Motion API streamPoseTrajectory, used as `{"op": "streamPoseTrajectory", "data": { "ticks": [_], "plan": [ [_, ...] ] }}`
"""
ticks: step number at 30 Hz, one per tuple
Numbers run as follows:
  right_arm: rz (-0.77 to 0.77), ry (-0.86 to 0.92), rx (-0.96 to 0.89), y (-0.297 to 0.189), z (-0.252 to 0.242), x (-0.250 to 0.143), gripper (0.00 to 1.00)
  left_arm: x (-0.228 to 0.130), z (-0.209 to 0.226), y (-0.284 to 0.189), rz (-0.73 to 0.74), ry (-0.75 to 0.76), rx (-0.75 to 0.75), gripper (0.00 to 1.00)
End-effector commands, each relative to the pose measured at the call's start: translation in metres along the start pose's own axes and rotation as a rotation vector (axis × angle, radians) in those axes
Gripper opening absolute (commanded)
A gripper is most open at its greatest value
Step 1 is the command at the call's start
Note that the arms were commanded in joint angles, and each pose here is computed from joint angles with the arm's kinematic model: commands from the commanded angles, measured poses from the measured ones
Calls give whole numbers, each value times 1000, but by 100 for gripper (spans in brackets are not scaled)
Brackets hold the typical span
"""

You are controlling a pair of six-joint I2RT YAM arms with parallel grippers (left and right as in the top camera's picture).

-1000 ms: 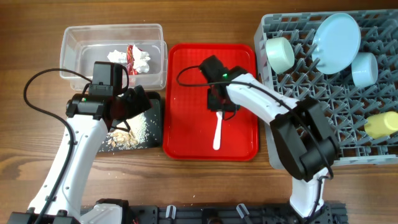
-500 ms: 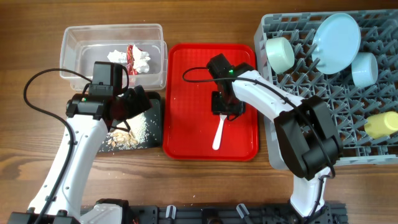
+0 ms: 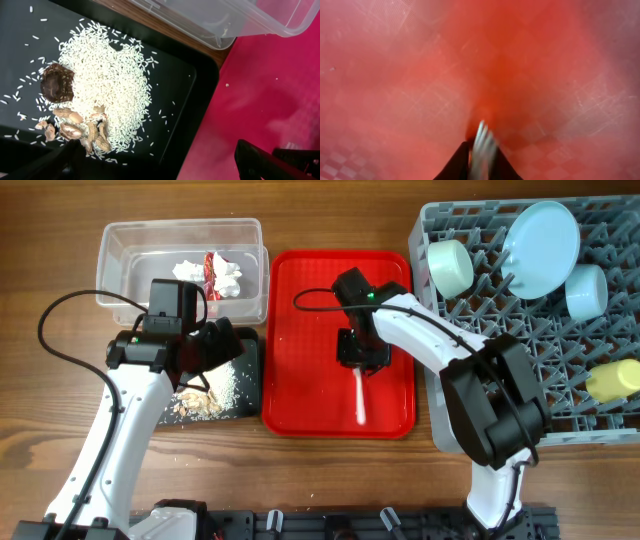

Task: Sort waste into correct bins and load items into the dishwasher rack
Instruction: 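Reach the right gripper to the white fork and grasp it, then carry the fork with the right gripper and stand it in the rack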

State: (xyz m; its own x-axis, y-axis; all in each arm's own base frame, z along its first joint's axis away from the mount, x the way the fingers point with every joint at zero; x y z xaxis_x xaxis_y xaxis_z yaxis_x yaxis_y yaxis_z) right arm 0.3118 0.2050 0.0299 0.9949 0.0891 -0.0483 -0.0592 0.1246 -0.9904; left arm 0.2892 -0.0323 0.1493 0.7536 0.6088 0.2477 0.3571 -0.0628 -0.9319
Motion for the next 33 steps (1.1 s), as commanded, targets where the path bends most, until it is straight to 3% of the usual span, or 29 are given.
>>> {"op": "streamPoseTrajectory", "data": {
  "ticks": [1,3,5,11,18,24,33],
  "plan": [
    [40,-29,-7,6,-4,-6,12,0,0,-5,-7,-14,-16,96],
    [2,-32,6,-10,-6,-1,11,0,0,-5,-7,-14,-16,96],
    [-57,-45,29,-33,-9,5,4,0,0,-5,-7,-14,-16,96],
    [-216,-88,45,-108,-34,5,4,1,0,-5,-7,-14,-16,96],
    [-455,-85,-132,-189,-114,7,4,1,0,-5,-7,-14,-16,96],
    [-348,-79,-212,-171,-172,5,4,1,0,-5,-7,-14,-16,97],
    [-201,-76,-21,-117,-154,3,4,1,0,-5,-7,-14,-16,97]
  ]
}}
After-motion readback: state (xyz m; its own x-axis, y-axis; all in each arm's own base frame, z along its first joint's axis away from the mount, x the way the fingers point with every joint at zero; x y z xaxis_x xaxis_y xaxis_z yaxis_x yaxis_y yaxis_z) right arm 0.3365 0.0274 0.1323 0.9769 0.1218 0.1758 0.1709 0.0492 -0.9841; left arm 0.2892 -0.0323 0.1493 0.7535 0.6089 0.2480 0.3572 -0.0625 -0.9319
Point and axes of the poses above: each gripper's point midway between its finger pads, its own y axis out along the fingers, its own z axis along the line the jaws close on, x = y × z, the point moved 3 cm from there along -y, back along the fingers, and after that the axes turned 9 degrees about -y, right-handed, at the moved point
